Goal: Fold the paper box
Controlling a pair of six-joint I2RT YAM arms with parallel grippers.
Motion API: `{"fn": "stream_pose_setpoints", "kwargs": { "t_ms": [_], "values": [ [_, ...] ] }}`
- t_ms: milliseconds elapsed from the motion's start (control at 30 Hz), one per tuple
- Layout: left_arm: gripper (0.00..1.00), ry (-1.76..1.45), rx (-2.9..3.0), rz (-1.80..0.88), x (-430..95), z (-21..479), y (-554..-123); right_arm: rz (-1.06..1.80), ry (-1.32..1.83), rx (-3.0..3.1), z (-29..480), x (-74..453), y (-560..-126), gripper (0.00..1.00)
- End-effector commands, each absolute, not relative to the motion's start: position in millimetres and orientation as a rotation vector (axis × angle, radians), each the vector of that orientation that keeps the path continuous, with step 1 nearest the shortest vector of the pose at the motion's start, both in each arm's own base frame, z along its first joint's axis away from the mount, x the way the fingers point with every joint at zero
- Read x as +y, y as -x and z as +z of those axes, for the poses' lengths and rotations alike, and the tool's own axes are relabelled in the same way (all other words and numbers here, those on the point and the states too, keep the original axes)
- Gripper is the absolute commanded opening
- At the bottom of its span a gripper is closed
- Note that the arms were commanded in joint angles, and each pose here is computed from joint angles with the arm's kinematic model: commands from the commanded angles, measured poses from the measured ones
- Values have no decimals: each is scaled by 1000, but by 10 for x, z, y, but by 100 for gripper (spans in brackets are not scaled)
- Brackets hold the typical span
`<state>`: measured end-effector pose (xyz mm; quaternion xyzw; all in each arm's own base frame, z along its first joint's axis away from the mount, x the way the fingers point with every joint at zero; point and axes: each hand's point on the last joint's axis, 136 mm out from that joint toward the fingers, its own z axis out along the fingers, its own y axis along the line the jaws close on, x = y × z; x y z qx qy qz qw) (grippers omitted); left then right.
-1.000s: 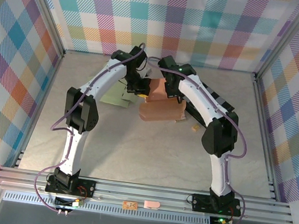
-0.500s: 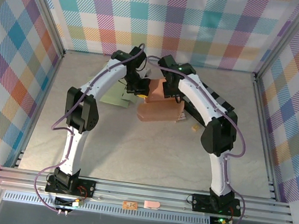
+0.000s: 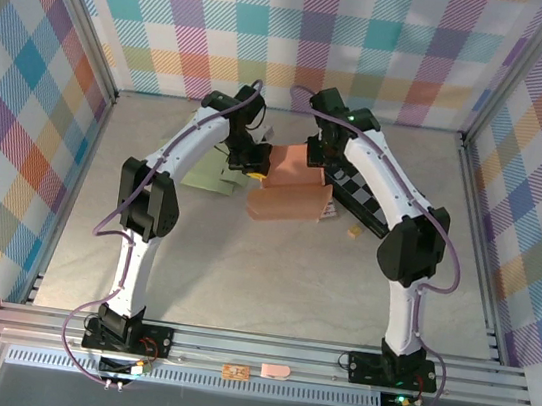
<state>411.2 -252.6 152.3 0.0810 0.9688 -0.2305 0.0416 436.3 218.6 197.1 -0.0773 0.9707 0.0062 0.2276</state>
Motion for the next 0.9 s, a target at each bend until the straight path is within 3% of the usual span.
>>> {"fn": "stream_pose_setpoints", "kwargs": {
  "t_ms": [0,200,400,867],
  "values": [
    [0,-258,2959,-751,-2566,1635,-4071,-38,254,2661,1927,2227,-4412,43],
    [0,-256,2957,-753,-2579,1634,-4074,-205,278,2653,1812,2238,-4430,29],
    [0,-232,2966,-729,-2553,1566,-4053,-275,273,2671,1756,2211,-4348,0],
    [5,-30,2961,-648,-2456,787,-3685,-245,301,2727,1287,2411,-3823,0]
  ]
}}
